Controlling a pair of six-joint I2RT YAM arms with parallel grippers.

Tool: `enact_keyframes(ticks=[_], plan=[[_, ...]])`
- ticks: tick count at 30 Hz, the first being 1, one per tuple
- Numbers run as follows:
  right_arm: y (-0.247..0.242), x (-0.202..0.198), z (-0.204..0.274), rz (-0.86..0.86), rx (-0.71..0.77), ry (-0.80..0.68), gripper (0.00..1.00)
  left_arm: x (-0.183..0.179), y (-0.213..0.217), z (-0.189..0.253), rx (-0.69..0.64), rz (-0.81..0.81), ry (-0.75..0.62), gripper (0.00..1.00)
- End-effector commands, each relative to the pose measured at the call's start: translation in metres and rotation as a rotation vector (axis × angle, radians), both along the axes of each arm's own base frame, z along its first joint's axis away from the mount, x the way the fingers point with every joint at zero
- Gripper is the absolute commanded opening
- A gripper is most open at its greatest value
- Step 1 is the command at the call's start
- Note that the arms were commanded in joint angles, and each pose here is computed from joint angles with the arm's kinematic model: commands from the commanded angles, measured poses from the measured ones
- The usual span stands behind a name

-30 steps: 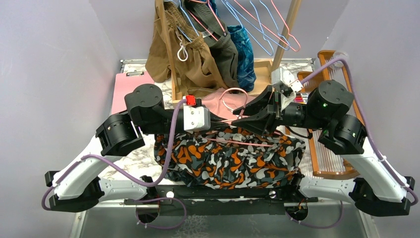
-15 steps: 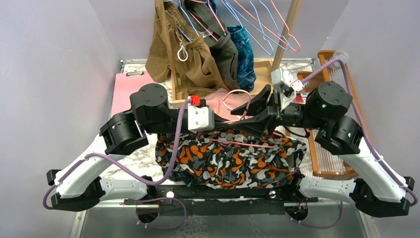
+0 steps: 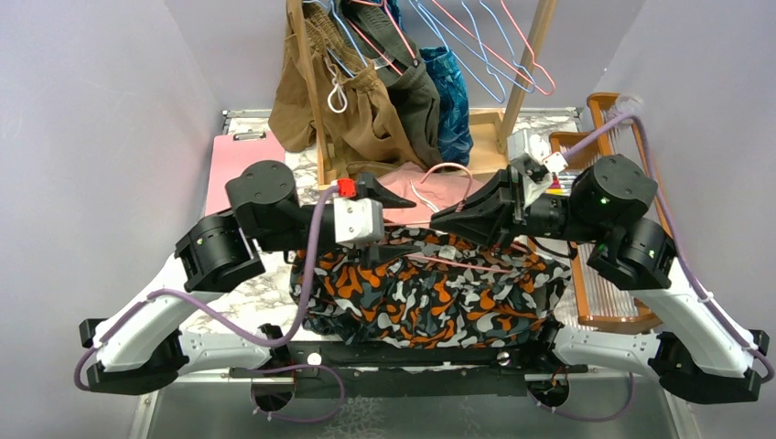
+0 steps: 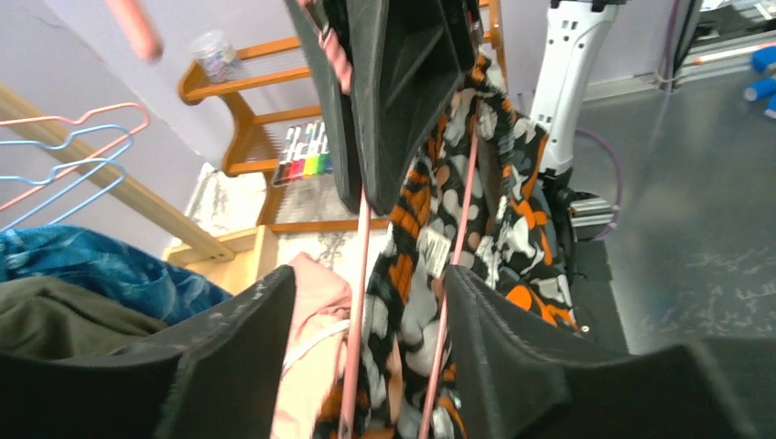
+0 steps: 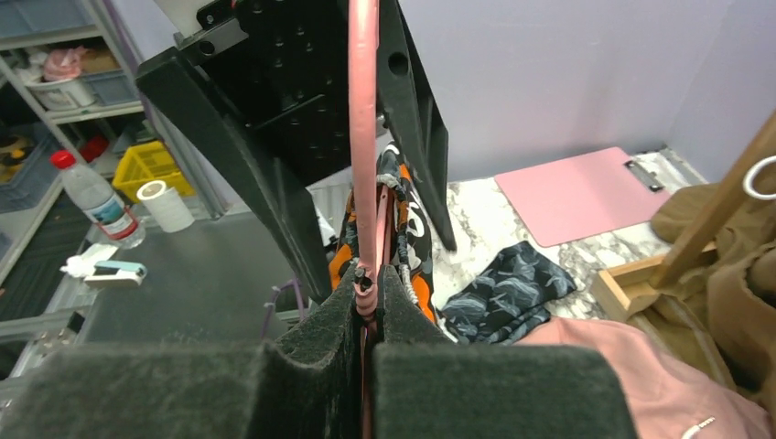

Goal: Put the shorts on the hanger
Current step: Hang the shorts on the hanger.

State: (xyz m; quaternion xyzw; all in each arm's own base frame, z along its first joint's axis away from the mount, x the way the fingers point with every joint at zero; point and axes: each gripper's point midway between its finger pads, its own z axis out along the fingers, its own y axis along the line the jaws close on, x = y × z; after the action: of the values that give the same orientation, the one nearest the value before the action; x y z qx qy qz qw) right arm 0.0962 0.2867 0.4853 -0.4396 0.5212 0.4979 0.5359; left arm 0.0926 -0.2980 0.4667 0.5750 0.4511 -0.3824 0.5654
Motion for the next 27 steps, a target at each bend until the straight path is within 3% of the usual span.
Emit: enact_keyframes(ticks=[1,7,14,17,27], plan=[[-0.019,0.0,0.017,-0.068,0.045,-0.05,0.01,0.001,0.027,0.021,-0.088,0.084,-0.042,0.65],[-0.028,-0.006,0.019,-0.068,0.045,-0.045,0.01,0.012,0.046,0.016,-0.098,0.193,-0.048,0.6],[-0.033,-0.009,0.024,-0.073,0.053,-0.051,0.01,0.028,0.054,0.011,-0.101,0.295,-0.057,0.4],[-0.038,-0.008,0.028,-0.091,0.061,-0.061,0.01,0.031,0.057,0.009,-0.101,0.314,-0.059,0.25],[-0.052,-0.01,0.044,-0.129,0.089,-0.093,0.01,0.035,0.08,0.009,-0.127,0.397,-0.06,0.08]])
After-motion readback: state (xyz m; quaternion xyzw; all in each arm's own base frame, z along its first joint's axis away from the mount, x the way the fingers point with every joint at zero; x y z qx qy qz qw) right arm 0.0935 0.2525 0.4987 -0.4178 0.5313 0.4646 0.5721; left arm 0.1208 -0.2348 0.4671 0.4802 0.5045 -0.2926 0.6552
